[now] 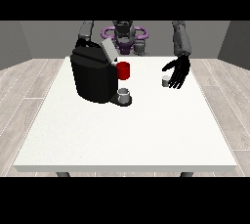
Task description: Insert the coffee pod into the coffee machine and close the lid
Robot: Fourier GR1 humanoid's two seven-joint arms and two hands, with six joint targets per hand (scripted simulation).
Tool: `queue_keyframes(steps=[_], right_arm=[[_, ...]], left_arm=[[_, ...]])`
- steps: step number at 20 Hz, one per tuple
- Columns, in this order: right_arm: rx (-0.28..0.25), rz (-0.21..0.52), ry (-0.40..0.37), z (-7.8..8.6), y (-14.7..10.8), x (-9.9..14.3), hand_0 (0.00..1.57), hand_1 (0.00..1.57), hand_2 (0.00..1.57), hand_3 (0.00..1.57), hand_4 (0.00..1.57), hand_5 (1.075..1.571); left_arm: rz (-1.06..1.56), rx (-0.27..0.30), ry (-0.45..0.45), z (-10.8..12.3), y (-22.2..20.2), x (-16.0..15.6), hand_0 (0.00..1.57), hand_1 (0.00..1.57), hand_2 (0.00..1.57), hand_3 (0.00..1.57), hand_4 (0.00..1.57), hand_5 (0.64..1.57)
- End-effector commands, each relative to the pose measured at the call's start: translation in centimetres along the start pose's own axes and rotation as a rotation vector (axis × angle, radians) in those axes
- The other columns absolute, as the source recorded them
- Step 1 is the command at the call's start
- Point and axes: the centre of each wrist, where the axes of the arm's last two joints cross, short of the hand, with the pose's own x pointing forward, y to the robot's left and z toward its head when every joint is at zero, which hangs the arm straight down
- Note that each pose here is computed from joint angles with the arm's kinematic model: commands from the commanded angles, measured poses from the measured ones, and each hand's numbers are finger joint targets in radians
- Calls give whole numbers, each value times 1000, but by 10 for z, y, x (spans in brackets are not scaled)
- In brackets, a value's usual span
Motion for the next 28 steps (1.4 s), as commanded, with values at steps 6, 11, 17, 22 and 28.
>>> queue_keyframes(steps=[6, 11, 17, 22, 28], right_arm=[[33, 16, 98, 4, 4, -27, 0, 0, 0, 0, 0, 1571], [54, 29, 25, -21, 4, -8, 0, 0, 0, 0, 0, 1571], [49, 0, 66, -7, 10, -26, 0, 0, 0, 0, 0, 1571], [16, -3, 118, -7, -3, -39, 0, 0, 0, 0, 0, 1571], [-37, 75, 155, -7, -14, -48, 0, 0, 0, 0, 0, 1571]], left_arm=[[-212, -4, -33, -16, -1, 12, 1038, 1038, 1105, 908, 462, 1571], [-338, -46, -18, -30, -10, 21, 826, 826, 998, 857, 340, 1571], [-410, -155, 34, -21, -20, -3, 789, 789, 960, 845, 392, 1571], [-400, -197, 21, -24, -40, -5, 909, 909, 1050, 956, 411, 1571], [-285, -128, -112, -37, -31, 13, 1369, 1369, 1368, 1298, 482, 1571]])
